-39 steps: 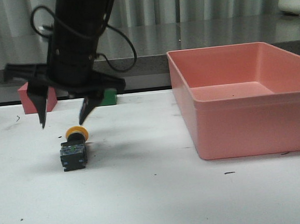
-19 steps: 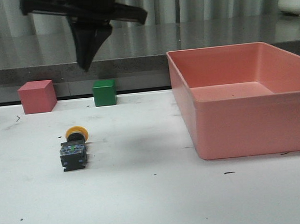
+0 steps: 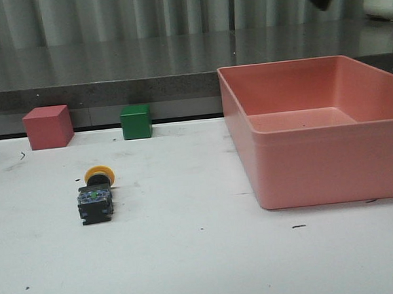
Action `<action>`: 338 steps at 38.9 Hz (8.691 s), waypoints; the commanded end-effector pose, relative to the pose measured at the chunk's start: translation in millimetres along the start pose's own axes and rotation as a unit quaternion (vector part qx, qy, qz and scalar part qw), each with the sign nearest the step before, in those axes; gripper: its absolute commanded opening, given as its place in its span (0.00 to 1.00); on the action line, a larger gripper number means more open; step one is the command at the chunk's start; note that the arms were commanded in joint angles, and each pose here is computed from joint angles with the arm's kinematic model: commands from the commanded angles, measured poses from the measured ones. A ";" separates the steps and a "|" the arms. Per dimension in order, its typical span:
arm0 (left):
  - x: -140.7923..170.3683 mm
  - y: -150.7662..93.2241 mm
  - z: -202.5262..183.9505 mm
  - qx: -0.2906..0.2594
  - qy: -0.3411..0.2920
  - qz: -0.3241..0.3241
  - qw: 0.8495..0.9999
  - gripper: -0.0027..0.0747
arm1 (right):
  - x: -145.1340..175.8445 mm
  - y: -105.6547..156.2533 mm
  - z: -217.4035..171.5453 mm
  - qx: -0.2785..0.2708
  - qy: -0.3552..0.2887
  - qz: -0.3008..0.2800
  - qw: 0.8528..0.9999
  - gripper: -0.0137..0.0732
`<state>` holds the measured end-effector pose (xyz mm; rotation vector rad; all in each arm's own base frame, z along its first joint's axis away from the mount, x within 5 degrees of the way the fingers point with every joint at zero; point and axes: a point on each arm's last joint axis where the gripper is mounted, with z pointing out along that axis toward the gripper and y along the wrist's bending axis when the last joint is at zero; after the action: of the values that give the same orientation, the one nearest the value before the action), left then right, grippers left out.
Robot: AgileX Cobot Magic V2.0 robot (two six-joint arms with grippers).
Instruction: Place and stand button with both arms
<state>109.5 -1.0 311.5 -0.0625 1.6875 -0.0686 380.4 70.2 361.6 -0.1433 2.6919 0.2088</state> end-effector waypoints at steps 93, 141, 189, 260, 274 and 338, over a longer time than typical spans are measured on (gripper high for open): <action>-13.4 -131.2 151.4 0.169 0.388 0.045 0.905 0.93 | 318.0 -30.6 -87.5 0.066 -0.533 -0.033 0.843 0.09; 96.2 -161.4 305.2 0.050 0.649 0.009 0.759 0.73 | 318.7 -31.0 -85.0 0.066 -0.529 -0.032 0.846 0.09; 5.1 -119.1 203.0 0.133 0.268 0.033 0.954 0.21 | 318.7 -31.0 -85.1 0.066 -0.529 -0.032 0.845 0.09; 167.9 -83.9 197.8 0.177 -0.049 0.049 0.982 0.21 | 318.7 -31.0 -85.1 0.066 -0.529 -0.032 0.845 0.09; 167.1 -84.0 197.7 0.177 -0.050 0.048 0.982 0.29 | 318.7 -31.0 -85.1 0.066 -0.529 -0.032 0.845 0.09; -5.7 -41.0 3.4 0.167 0.025 0.049 0.984 0.01 | 318.7 -31.0 -85.1 0.066 -0.529 -0.032 0.845 0.09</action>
<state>126.6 -44.4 302.7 0.3205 1.7795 -0.2245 62.7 4.1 280.6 -0.0390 1.6836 0.0566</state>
